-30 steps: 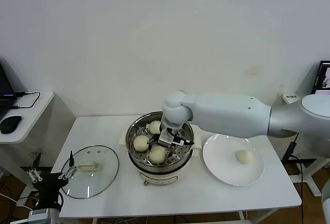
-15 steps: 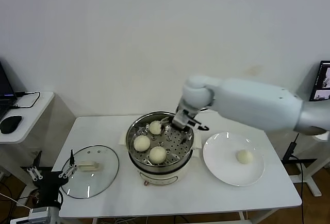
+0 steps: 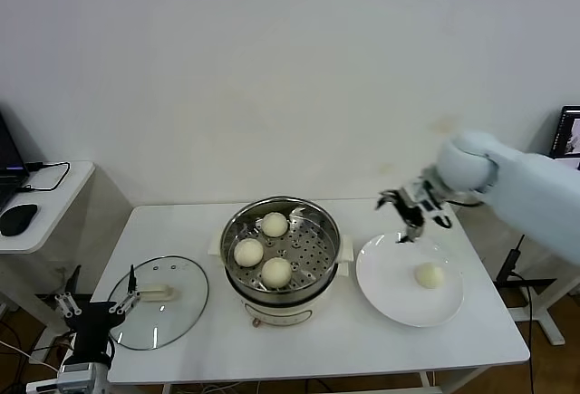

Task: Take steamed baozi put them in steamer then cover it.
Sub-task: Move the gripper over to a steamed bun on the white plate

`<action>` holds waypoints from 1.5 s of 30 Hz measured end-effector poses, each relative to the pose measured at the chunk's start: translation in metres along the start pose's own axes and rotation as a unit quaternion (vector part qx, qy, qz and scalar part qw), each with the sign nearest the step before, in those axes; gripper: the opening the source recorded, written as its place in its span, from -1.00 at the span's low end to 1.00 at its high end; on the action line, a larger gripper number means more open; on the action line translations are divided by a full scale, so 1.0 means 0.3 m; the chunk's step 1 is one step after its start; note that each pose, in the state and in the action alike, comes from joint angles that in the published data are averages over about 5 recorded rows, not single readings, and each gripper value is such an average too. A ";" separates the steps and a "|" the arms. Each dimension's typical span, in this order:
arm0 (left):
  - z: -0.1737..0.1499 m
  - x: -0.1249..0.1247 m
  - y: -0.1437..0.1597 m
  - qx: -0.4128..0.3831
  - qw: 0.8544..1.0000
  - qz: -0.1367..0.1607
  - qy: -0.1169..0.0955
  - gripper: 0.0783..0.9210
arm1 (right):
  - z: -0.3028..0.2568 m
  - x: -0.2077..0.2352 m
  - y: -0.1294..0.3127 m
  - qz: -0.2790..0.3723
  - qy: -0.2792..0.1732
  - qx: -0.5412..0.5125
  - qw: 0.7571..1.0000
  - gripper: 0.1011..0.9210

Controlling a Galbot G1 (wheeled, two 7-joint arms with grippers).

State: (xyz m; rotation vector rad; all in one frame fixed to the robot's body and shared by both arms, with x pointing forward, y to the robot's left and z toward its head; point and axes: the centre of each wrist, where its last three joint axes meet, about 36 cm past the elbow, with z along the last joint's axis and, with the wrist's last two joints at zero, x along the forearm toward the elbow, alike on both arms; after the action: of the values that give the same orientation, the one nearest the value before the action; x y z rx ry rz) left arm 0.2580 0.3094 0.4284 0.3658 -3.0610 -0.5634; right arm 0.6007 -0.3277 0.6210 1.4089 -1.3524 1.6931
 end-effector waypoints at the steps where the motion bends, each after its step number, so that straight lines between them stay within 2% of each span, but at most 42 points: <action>1: -0.001 0.001 -0.001 -0.001 1.000 0.001 0.000 0.77 | 0.026 -0.014 0.022 -0.002 0.005 -0.010 1.000 0.76; 14: 0.005 0.019 0.009 -0.007 1.000 0.003 0.007 0.77 | 0.241 -0.212 0.224 -0.023 0.058 -0.103 0.993 0.76; 31: 0.022 0.026 0.030 -0.015 1.000 -0.001 0.015 0.77 | 0.281 -0.451 0.272 -0.043 0.062 -0.144 0.987 0.76; 45: 0.024 0.024 0.025 -0.013 1.000 -0.001 0.015 0.77 | 0.269 -0.514 0.266 -0.042 0.063 -0.156 0.985 0.39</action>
State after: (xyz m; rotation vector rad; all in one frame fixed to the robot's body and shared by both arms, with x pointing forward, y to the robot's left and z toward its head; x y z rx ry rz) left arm 0.2488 0.3172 0.4241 0.3743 -3.0216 -0.5904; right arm 0.6081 -0.4016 0.4446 1.1458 -1.3956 1.4184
